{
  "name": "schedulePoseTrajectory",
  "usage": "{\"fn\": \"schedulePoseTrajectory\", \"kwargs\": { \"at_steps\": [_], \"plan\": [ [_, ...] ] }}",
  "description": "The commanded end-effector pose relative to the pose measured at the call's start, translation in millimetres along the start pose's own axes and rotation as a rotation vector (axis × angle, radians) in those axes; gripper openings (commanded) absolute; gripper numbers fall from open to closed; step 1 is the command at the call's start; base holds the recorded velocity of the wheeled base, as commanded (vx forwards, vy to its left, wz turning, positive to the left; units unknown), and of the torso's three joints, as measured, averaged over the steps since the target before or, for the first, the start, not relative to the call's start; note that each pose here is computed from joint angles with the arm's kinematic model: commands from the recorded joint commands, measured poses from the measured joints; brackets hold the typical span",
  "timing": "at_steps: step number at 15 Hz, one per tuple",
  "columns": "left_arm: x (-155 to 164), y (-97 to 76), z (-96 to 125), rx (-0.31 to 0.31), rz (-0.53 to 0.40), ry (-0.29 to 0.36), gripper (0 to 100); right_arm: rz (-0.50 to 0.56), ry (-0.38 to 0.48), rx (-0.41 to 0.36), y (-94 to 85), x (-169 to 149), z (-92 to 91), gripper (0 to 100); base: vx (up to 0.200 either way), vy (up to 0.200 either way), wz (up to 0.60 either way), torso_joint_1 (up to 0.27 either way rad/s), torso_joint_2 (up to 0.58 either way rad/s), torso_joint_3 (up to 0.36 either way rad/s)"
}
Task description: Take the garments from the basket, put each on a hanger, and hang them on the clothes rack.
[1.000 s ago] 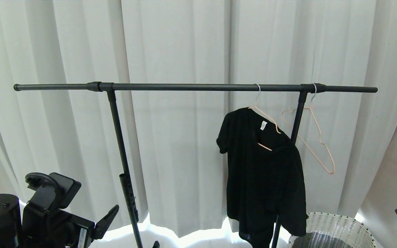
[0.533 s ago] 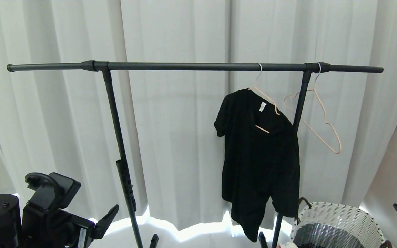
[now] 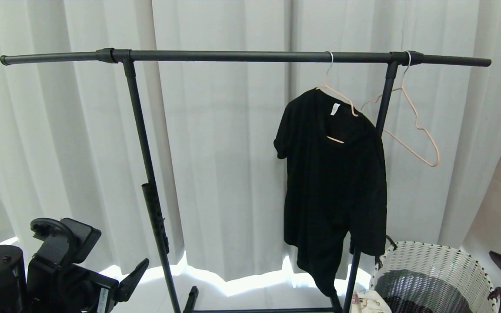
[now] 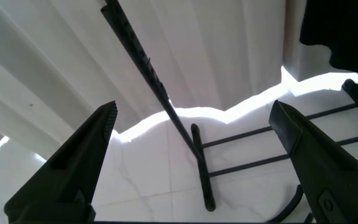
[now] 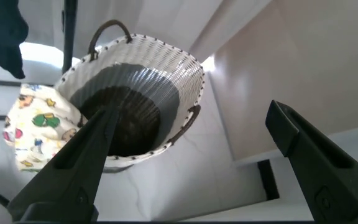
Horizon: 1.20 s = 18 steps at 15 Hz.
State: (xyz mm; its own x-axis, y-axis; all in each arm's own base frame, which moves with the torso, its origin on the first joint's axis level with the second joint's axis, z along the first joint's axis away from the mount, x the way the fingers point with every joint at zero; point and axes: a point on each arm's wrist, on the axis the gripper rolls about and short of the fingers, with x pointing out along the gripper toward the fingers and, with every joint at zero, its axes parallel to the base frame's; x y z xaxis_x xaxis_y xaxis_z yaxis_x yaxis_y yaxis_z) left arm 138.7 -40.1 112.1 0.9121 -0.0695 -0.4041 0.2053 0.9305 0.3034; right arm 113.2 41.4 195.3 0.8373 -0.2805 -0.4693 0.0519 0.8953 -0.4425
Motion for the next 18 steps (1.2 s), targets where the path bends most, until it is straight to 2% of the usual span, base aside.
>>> {"fn": "schedulePoseTrajectory", "kwargs": {
  "at_steps": [1, 3, 6, 10, 12, 15, 18],
  "plan": [
    [0.4, 2.1, -0.2, -0.007, 0.014, 0.003, 100, -0.006, 0.003, -0.019, 0.1, 1.0, -7.6, 100, 0.0, 0.0, 0.0, -0.032, 0.08, 0.061],
    [-0.5, 3.2, -0.4, -0.009, 0.022, 0.001, 100, -0.033, 0.012, -0.04, -3.9, 2.0, -10.8, 100, 0.0, 0.0, 0.0, -0.011, 0.03, 0.018],
    [-3.6, 3.8, -0.9, -0.011, 0.024, -0.009, 100, -0.053, 0.007, -0.024, -8.9, -0.4, -12.1, 100, 0.0, 0.0, 0.0, -0.05, 0.17, 0.111],
    [-7.2, 5.3, 2.1, -0.023, 0.033, -0.037, 100, -0.054, 0.037, -0.086, -7.3, 0.0, -29.2, 100, 0.0, 0.0, 0.0, -0.06, 0.19, 0.124],
    [-10.4, 5.6, 0.6, -0.023, 0.034, -0.044, 100, -0.053, 0.049, -0.094, -6.0, 1.4, -32.5, 100, 0.2, 0.0, 0.0, -0.01, 0.02, 0.022],
    [-9.4, 5.9, 3.4, -0.018, 0.035, -0.052, 100, -0.05, 0.015, -0.081, -0.7, 7.0, -40.5, 100, 0.2, 0.0, 0.0, -0.001, 0.01, 0.009],
    [-9.4, 5.2, 2.6, -0.016, 0.03, -0.049, 100, -0.022, 0.046, -0.128, 6.4, 12.5, -59.1, 100, 0.2, 0.0, 0.0, 0.002, 0.01, 0.009]
  ]
}}
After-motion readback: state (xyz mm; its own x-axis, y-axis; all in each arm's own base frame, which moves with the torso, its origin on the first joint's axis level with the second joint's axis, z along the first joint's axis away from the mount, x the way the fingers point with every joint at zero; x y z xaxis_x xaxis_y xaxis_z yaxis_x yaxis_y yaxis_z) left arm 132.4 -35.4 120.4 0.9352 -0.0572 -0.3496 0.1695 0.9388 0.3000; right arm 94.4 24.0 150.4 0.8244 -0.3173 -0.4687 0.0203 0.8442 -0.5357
